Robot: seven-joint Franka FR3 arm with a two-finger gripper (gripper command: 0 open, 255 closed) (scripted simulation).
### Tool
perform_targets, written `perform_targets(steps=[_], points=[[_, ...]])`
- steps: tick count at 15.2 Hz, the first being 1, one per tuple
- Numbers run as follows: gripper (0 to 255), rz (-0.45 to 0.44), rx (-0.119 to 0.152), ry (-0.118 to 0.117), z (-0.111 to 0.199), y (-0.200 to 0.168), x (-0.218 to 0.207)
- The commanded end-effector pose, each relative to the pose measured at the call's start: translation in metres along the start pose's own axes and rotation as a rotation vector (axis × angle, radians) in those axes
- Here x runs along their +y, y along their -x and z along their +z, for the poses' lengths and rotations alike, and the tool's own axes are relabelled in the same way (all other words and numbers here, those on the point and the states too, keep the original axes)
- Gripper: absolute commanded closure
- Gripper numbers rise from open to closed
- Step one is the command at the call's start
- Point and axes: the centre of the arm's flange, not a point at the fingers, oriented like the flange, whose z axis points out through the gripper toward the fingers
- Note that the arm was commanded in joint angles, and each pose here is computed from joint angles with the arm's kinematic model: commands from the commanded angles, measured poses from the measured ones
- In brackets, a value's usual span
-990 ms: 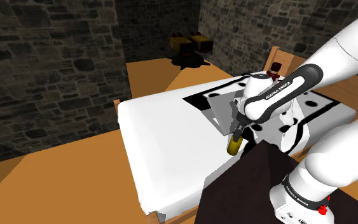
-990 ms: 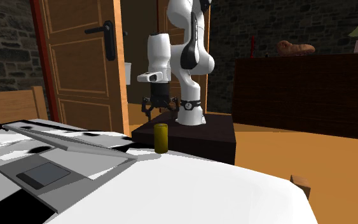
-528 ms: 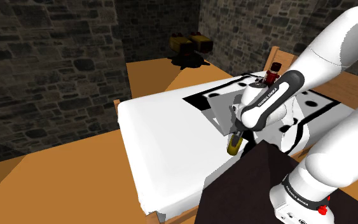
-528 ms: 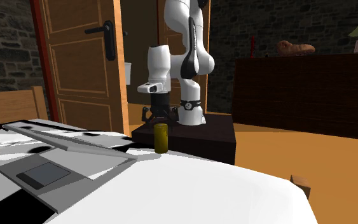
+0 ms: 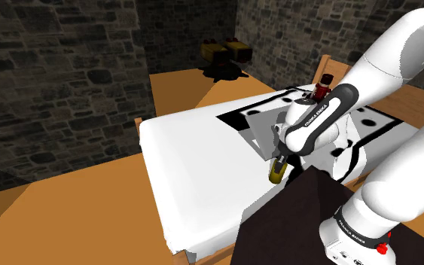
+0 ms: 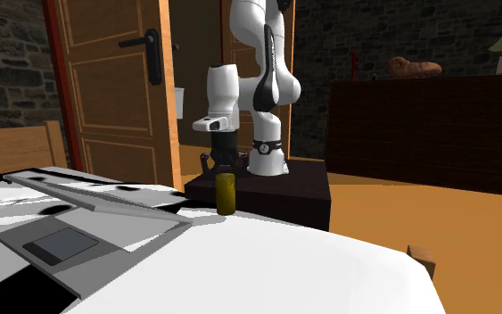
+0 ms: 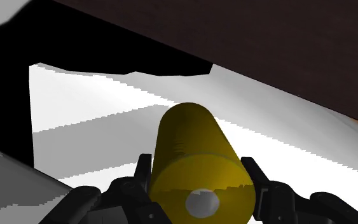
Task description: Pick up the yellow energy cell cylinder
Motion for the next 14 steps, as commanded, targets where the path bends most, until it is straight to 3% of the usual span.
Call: perform_targets(steps=[1, 14], points=[[255, -0.001, -0.003, -0.001, 0.001, 0.001, -0.001], [255, -0.001, -0.003, -0.001, -0.057, 0.000, 0.000]])
